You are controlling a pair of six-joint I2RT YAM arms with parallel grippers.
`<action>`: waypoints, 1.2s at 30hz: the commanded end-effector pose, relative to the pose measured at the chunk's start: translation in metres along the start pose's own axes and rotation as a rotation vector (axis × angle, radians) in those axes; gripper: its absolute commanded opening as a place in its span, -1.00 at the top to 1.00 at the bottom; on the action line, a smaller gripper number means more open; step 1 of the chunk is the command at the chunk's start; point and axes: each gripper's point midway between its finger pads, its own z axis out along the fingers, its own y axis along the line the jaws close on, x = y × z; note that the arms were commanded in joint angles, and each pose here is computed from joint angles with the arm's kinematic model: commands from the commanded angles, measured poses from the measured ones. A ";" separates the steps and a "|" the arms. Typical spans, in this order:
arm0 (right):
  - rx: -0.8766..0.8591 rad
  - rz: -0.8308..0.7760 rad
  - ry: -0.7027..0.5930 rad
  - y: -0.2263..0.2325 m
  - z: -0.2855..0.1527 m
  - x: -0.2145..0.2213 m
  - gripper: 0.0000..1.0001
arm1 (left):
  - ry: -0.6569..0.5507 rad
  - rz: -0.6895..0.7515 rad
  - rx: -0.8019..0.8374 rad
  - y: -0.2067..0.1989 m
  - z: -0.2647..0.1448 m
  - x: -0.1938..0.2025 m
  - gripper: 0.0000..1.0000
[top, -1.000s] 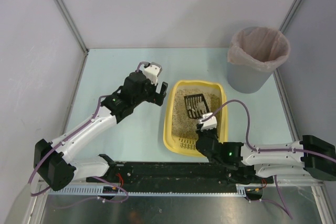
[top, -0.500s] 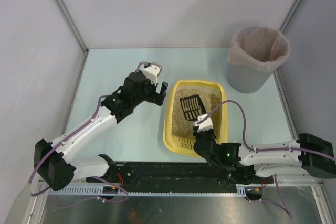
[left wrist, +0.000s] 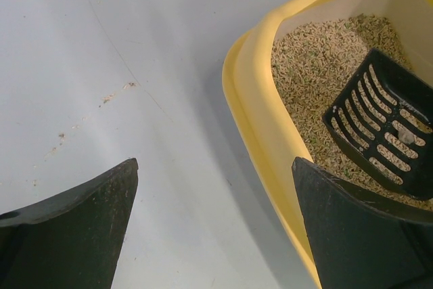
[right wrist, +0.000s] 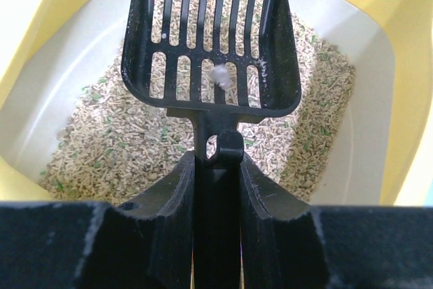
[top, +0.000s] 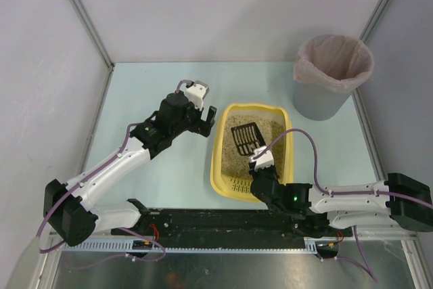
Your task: Clean the litter box
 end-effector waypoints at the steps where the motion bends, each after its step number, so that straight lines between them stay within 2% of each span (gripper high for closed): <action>1: 0.002 0.055 0.020 -0.006 0.001 -0.019 1.00 | -0.053 -0.004 0.006 0.002 -0.009 -0.014 -0.99; 4: -0.064 0.084 0.057 -0.008 -0.003 -0.023 1.00 | -0.054 -0.009 0.003 0.002 -0.010 -0.013 -0.99; 8: -0.029 0.092 0.096 -0.024 -0.013 -0.025 1.00 | -0.058 -0.009 0.009 0.001 -0.011 -0.014 -0.99; 19: -0.073 0.113 0.225 -0.045 -0.018 -0.079 1.00 | -0.049 -0.005 0.004 0.002 -0.009 -0.012 -0.99; 31: -0.132 0.139 0.239 -0.072 -0.013 -0.148 1.00 | -0.050 -0.002 0.006 0.002 -0.009 -0.012 -1.00; 36: -0.085 0.178 0.213 -0.105 0.005 -0.170 1.00 | -0.055 -0.004 0.014 0.000 -0.010 -0.013 -0.99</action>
